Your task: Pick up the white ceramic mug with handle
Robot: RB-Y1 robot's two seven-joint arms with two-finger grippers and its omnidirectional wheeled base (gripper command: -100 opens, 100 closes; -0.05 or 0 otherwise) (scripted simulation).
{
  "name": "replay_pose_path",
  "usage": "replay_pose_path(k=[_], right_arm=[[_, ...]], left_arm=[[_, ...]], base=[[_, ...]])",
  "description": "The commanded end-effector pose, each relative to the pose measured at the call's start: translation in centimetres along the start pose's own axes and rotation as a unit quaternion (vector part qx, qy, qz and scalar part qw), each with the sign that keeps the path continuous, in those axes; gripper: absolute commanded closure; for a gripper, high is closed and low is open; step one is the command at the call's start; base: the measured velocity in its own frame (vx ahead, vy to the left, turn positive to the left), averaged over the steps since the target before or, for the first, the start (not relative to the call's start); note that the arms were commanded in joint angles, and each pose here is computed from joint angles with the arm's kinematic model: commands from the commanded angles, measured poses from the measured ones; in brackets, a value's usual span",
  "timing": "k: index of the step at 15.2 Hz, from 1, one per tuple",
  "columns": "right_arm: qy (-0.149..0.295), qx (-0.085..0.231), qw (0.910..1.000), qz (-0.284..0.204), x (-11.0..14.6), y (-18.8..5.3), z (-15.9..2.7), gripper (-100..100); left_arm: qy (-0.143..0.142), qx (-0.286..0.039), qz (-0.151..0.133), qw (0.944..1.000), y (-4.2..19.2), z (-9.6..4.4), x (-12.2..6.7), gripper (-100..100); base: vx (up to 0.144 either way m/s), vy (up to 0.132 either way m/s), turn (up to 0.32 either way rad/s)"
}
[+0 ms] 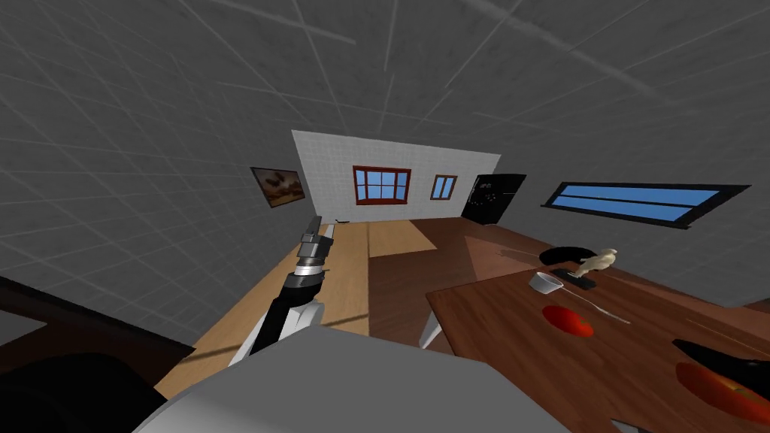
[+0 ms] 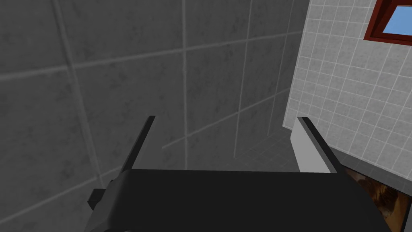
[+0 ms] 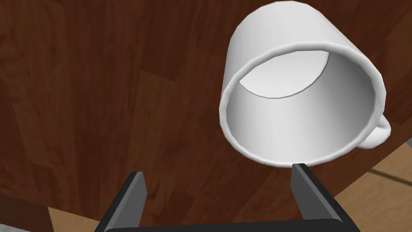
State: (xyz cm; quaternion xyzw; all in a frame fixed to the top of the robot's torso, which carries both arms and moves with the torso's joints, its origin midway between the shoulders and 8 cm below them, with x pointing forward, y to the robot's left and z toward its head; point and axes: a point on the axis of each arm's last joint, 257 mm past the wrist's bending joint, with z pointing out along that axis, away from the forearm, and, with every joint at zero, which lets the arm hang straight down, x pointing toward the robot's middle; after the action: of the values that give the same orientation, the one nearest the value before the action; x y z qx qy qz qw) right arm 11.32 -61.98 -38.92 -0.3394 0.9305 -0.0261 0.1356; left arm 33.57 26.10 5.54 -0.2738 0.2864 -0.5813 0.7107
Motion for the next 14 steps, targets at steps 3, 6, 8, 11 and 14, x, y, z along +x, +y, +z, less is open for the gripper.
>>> replay_pose_path(k=[3,6,8,11,14], right_arm=[[0.064,-0.017,0.9975,-0.025,6.3,2.3,-0.7,-100],[0.081,-0.027,0.9959,-0.031,8.1,3.5,-0.7,-100],[0.106,-0.047,0.9924,-0.039,11.0,6.1,-0.6,-100],[0.128,-0.073,0.9881,-0.046,13.6,9.4,-0.4,-100],[0.126,-0.072,0.9886,-0.042,13.7,10.2,0.3,-100]], left_arm=[[0.000,0.000,0.000,1.0000,0.0,0.0,0.0,0],[0.000,0.000,0.000,1.0000,0.0,0.0,0.0,0],[0.000,0.000,0.000,1.0000,0.0,0.0,0.0,0],[0.000,0.000,0.000,1.0000,0.0,0.0,0.0,0],[0.000,0.000,0.000,1.0000,0.0,0.0,0.0,0]], base=[[0.048,-0.016,0.249],[0.042,-0.006,0.158],[0.050,-0.004,0.210],[0.075,0.003,0.203],[0.036,-0.004,0.055]])
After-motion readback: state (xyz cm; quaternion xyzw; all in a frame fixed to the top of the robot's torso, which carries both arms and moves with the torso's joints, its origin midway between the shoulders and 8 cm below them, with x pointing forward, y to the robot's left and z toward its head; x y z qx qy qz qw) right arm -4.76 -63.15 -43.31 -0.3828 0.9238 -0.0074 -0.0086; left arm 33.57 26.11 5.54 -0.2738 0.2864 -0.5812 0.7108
